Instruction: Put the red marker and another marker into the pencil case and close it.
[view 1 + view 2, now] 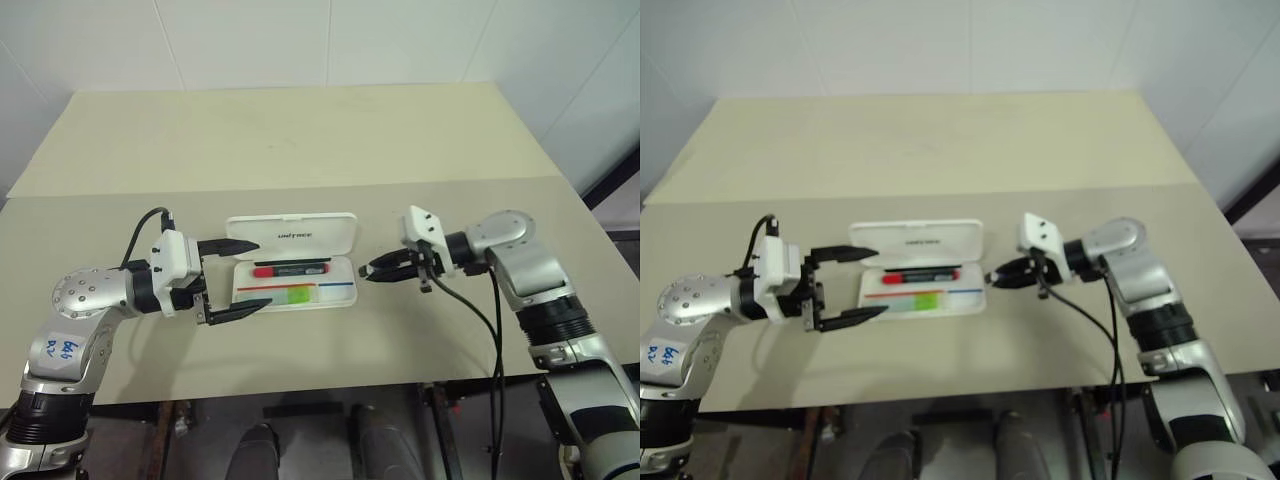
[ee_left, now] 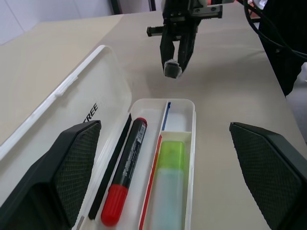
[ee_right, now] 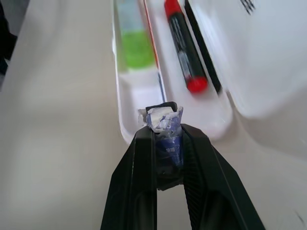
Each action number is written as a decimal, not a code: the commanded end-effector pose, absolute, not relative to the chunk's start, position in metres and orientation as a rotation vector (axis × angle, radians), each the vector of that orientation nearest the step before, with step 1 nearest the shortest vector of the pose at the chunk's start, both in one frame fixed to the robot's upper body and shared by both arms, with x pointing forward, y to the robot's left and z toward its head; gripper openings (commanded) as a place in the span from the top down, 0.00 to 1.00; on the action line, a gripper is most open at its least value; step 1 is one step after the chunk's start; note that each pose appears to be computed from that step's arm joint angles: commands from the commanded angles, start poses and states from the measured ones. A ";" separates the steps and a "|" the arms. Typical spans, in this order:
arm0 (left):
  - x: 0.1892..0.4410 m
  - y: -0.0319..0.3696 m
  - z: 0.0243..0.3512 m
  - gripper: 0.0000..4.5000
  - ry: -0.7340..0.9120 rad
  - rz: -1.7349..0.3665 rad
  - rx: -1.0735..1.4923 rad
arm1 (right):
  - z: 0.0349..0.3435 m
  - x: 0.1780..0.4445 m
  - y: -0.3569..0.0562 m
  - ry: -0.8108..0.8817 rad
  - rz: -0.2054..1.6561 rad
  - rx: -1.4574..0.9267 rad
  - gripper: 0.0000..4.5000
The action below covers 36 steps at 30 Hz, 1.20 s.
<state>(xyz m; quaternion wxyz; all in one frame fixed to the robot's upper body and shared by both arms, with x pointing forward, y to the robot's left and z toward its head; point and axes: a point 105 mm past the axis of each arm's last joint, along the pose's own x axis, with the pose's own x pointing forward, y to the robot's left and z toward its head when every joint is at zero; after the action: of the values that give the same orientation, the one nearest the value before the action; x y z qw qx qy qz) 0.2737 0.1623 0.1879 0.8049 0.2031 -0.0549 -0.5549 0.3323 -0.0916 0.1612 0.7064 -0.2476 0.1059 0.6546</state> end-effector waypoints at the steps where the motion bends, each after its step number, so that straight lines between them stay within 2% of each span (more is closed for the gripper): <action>1: 0.273 0.159 0.194 0.00 -0.153 -1.189 0.453 | 0.160 0.331 -0.075 0.214 1.456 -0.556 0.91; 10: 0.274 0.158 0.195 0.00 -0.159 -1.175 0.453 | 0.142 0.335 -0.056 0.261 1.476 -0.555 0.91; 21: 0.275 0.161 0.196 0.00 -0.160 -1.155 0.457 | 0.131 0.338 -0.062 0.321 1.477 -0.589 0.91; 23: 0.275 0.161 0.196 0.00 -0.161 -1.157 0.459 | 0.132 0.339 -0.060 0.320 1.479 -0.592 0.75; 25: 0.276 0.161 0.196 0.00 -0.162 -1.157 0.460 | 0.136 0.343 -0.056 0.294 1.467 -0.595 0.62; 29: 0.276 0.161 0.196 0.00 -0.162 -1.159 0.464 | 0.162 0.345 -0.049 0.225 1.475 -0.554 0.36; 36: 0.277 0.161 0.196 0.00 -0.161 -1.165 0.461 | 0.195 0.333 -0.041 0.136 1.512 -0.502 0.36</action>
<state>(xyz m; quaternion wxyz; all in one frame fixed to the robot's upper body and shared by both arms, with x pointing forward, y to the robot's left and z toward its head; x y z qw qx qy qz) 0.2782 0.1620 0.1890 0.8114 0.2064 -0.0582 -0.5437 0.3408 -0.0447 0.1721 0.6994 -0.2315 0.0999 0.6687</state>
